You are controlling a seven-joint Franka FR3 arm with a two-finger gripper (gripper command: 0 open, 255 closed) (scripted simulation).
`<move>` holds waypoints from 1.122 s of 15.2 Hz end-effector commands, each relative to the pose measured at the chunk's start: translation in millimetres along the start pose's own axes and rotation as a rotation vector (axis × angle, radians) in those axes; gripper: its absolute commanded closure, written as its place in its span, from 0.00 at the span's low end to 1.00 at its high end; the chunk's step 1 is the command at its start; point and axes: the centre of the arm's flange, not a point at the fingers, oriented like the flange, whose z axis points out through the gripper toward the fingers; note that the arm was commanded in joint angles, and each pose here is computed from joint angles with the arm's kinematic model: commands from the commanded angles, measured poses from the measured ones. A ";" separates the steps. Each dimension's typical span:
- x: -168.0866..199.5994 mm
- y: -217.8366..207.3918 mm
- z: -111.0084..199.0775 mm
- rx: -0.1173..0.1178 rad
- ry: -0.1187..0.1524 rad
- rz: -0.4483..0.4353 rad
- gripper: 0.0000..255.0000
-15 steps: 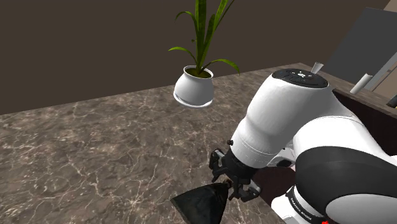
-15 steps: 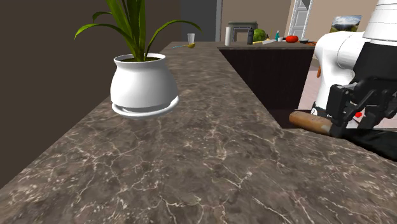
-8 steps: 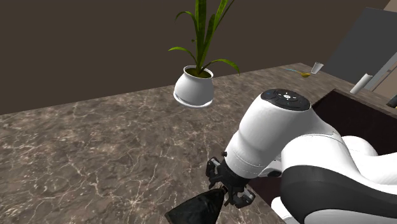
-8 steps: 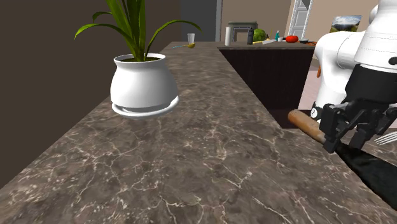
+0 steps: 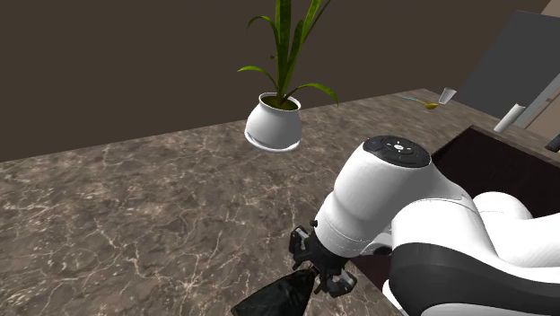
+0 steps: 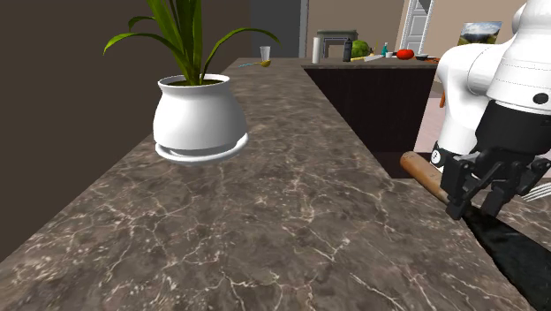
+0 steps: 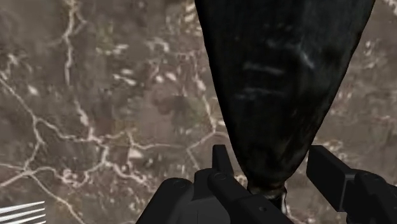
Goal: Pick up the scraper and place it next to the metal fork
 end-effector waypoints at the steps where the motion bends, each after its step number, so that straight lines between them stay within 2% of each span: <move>1: -0.1 0.0 -0.1 0.000 0.000 0.000 1.00; 2: -0.1 0.0 -0.1 0.000 0.000 0.000 1.00; 3: -0.1 0.0 -0.1 0.000 0.000 0.000 0.00; 8: -0.1 0.0 -0.1 0.000 0.000 0.000 0.00; 12: -0.1 0.0 -50.1 0.000 0.000 0.000 0.00; 17: -0.1 0.0 -50.1 0.000 0.000 0.000 0.00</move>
